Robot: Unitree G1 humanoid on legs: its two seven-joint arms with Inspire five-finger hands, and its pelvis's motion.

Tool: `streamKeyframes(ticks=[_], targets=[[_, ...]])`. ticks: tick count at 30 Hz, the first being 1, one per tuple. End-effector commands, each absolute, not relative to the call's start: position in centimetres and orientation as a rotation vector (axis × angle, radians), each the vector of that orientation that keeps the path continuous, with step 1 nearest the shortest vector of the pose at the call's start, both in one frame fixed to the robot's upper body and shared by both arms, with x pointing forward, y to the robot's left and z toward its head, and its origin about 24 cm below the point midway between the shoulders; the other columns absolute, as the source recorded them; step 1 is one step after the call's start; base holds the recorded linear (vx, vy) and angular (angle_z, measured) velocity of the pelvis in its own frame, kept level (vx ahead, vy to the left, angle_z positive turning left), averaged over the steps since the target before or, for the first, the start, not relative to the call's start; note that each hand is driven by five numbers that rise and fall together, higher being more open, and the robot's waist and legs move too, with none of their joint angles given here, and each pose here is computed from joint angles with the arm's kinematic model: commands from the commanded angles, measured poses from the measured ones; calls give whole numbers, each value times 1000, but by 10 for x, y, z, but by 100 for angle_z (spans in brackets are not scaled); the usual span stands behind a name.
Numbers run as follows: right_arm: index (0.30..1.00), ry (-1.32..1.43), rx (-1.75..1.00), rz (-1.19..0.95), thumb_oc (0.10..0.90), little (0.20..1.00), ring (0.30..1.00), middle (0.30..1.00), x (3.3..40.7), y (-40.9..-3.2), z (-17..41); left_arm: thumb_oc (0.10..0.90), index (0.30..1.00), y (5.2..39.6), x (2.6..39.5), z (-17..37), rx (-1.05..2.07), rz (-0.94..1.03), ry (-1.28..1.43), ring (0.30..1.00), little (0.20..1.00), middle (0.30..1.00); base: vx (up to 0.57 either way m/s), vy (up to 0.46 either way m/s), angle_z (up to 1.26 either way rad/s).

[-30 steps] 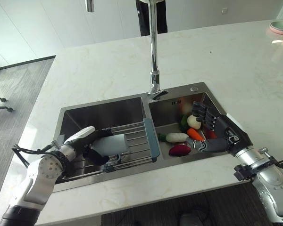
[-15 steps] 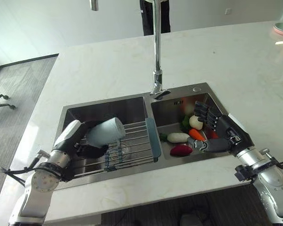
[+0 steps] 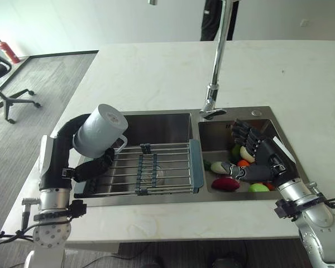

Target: Place the dishes in the dishwasher.

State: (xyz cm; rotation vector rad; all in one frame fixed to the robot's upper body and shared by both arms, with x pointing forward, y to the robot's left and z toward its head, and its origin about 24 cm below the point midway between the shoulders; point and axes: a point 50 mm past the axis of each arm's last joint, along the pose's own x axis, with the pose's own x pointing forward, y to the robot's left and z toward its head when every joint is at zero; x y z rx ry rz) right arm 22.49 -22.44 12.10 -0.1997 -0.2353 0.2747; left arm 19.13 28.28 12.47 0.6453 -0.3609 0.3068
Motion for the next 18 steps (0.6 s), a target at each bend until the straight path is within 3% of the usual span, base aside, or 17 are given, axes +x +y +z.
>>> streamKeyframes(ticks=[1, 7, 11, 13, 18], targets=[[900, -647, -181, 287, 800, 900, 900, 900, 211, -214, 190, 400, 300, 280, 188, 189, 623, 369, -730, 300, 300, 300, -21, -129, 32], [900, -681, -227, 276, 800, 900, 900, 900, 209, -212, 195, 400, 300, 274, 181, 182, 525, 331, -741, 300, 300, 300, -95, -98, 43], [900, -755, -260, 189, 800, 900, 900, 900, 204, -233, 203, 400, 300, 269, 188, 184, 436, 272, -802, 300, 300, 300, -222, 106, 235], [900, -779, -275, 164, 800, 900, 900, 900, 206, -238, 209, 400, 300, 268, 192, 188, 403, 267, -833, 300, 300, 300, -242, 267, 124], [900, -816, -266, 84, 800, 900, 900, 900, 207, -241, 209, 400, 300, 265, 195, 190, 338, 210, -869, 300, 300, 300, -156, 482, 163]])
